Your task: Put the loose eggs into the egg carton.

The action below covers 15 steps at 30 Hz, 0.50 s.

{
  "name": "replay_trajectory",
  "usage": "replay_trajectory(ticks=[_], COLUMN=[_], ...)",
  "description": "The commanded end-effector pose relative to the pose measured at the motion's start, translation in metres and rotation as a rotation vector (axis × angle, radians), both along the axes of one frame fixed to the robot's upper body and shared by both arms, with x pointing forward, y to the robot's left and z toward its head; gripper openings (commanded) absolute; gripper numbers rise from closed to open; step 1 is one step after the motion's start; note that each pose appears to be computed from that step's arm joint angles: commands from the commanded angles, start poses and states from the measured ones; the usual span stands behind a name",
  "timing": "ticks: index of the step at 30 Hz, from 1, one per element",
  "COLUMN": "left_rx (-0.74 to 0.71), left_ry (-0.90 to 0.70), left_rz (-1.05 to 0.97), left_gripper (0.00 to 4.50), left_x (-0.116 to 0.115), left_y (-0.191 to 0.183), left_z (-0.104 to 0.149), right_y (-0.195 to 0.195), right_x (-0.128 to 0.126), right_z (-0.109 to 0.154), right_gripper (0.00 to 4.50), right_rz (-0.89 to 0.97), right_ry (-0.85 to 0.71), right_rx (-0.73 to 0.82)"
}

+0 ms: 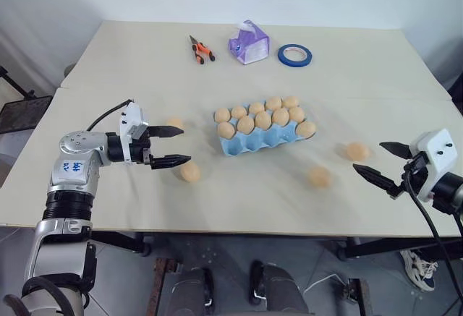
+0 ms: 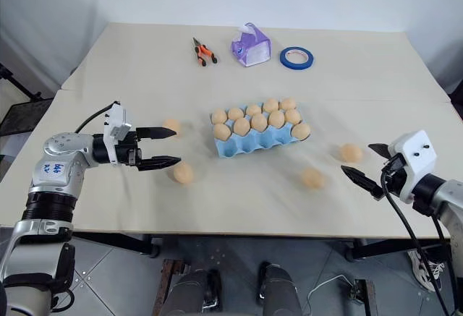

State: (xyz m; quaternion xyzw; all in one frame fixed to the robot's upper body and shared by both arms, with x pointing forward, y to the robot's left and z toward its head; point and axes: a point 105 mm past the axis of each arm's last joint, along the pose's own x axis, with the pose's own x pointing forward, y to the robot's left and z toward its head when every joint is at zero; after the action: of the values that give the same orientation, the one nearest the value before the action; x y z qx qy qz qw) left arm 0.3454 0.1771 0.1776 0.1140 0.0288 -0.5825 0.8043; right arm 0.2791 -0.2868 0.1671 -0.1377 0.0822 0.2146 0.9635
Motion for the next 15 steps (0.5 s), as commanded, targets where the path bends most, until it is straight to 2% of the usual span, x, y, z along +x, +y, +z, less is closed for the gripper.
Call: replay_trajectory(ticks=[1, 5, 12, 15], left_rx=[-0.017, -0.016, -0.004, -0.010], left_ry=[-0.056, -0.029, -0.004, -0.010], left_rz=[-0.088, -0.176, -0.281, -0.284], left_gripper=[4.46, 4.46, 4.46, 4.46], left_x=[-0.014, -0.028, -0.043, -0.046], left_y=[-0.009, -0.018, -0.027, -0.027], left_z=[0.017, 0.018, 0.017, 0.017], right_y=[-0.008, -0.011, -0.010, -0.004], right_x=[-0.010, -0.005, 0.044, 0.063], right_z=[0.011, 0.005, -0.001, -0.013], right_gripper=[4.50, 4.50, 4.50, 4.50], right_rz=[-0.102, -0.164, -0.256, -0.269], right_ry=[-0.049, -0.055, -0.097, -0.056], right_rx=[0.045, 0.069, 0.101, 0.122])
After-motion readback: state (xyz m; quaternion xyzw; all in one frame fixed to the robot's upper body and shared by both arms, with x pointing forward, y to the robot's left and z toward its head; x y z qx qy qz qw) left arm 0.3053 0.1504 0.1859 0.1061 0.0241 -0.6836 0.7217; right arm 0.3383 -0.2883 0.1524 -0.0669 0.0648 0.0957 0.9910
